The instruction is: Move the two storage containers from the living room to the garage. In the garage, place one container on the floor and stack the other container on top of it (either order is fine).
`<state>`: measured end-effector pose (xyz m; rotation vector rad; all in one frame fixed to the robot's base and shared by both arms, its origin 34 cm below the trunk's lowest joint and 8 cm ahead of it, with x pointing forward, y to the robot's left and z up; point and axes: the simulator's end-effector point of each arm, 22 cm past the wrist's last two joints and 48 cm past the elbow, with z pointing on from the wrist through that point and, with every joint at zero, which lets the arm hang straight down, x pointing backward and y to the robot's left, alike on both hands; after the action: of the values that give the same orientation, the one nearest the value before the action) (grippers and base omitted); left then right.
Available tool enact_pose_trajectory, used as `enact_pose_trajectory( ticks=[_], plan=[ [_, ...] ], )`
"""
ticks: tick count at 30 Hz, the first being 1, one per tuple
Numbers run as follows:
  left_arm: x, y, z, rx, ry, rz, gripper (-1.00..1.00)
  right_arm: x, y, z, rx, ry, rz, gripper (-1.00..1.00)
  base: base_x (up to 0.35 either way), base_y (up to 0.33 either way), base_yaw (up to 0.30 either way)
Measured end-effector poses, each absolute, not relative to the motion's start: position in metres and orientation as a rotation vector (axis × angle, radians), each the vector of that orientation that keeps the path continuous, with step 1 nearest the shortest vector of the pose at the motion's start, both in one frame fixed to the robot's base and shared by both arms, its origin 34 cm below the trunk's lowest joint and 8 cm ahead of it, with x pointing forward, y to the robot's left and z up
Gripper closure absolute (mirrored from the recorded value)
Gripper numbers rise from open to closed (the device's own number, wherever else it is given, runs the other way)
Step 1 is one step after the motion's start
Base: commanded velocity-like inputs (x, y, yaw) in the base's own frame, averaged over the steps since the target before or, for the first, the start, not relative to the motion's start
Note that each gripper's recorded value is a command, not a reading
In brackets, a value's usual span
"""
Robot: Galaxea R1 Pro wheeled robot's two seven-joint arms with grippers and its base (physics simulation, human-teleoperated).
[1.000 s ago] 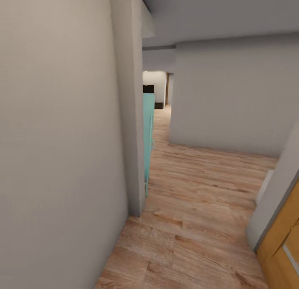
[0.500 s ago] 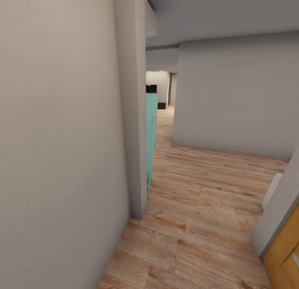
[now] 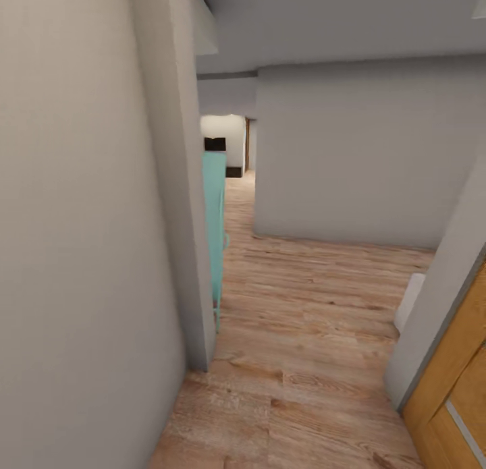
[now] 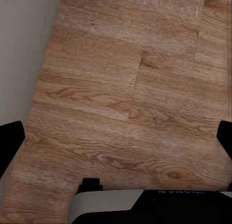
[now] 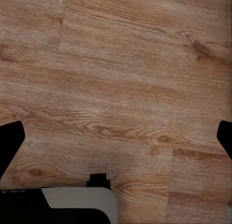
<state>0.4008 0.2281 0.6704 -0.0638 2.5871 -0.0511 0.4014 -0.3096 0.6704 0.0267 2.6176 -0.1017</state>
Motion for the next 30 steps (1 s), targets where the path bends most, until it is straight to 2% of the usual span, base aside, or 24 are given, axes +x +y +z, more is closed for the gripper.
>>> enact_pose_trajectory(
  ticks=[18,30],
  plan=[
    [0.3973,0.2306,0.6682,-0.079,2.605,-0.048,-1.0,0.4005,-0.3066,0.6698,0.03,2.62,-0.097,-1.0,0.329,0.0,-0.239],
    [0.3955,0.2303,0.6672,-0.08,2.615,-0.048,-1.0,0.4006,-0.306,0.6698,0.028,2.62,-0.096,-1.0,0.329,0.0,-0.03]
  ],
)
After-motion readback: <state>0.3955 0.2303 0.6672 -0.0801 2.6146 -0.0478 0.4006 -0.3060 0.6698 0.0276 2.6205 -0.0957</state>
